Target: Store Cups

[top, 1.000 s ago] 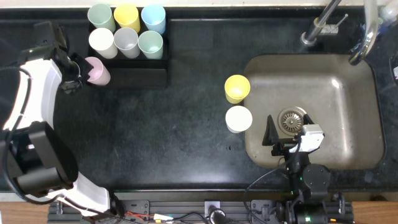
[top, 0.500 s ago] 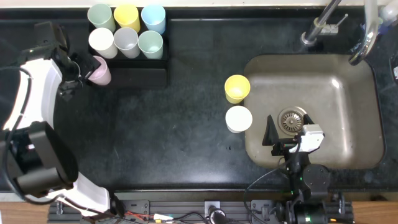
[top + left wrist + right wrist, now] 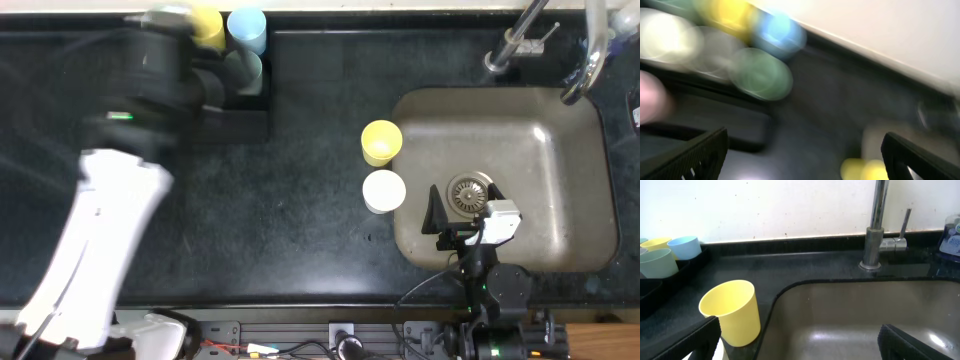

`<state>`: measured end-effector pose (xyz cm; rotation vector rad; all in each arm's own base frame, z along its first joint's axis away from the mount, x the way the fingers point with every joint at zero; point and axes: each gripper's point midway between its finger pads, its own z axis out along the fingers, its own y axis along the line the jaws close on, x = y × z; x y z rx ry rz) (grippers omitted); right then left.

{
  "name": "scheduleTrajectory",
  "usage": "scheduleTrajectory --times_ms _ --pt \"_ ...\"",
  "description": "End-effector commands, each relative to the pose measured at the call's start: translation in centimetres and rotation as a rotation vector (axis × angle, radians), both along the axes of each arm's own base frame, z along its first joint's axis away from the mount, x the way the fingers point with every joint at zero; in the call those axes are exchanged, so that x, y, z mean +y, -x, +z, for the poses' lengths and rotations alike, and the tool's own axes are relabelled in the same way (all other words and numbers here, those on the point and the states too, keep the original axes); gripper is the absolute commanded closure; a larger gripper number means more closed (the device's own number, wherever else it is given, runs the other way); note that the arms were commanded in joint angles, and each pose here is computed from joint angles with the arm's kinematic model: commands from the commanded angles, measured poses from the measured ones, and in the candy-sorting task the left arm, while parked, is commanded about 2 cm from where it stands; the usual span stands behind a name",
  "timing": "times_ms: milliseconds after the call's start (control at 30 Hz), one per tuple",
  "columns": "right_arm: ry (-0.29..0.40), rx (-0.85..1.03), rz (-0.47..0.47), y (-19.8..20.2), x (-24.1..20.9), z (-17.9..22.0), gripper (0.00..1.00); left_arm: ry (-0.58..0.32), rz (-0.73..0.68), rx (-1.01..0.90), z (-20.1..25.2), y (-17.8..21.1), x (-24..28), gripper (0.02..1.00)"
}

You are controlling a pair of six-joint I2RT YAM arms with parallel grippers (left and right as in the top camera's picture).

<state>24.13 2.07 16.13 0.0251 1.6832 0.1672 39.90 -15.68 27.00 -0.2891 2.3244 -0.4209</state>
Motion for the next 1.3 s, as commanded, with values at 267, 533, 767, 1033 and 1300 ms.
scheduleTrajectory --times_ms 267,533,767,1033,1300 --pt "-0.001 -0.019 -0.002 0.0 0.0 0.6 0.005 -0.032 -0.396 0.091 -8.0 4.1 -16.6 0.018" --pt "-0.001 -0.019 -0.002 0.0 0.0 0.6 0.003 -0.062 -0.407 0.221 -10.8 4.8 -14.9 0.02" --pt "-0.001 -0.019 -0.002 0.0 0.0 0.6 0.005 -0.037 -0.401 0.346 -14.3 5.0 -14.8 0.02" --pt "-0.001 -0.019 -0.001 0.0 0.0 0.6 0.003 -0.009 -0.406 0.324 -14.8 4.2 -15.8 0.018" --pt "-0.001 -0.019 -0.002 0.0 0.0 0.6 0.003 0.002 -0.398 0.36 -16.2 4.2 -16.1 0.018"
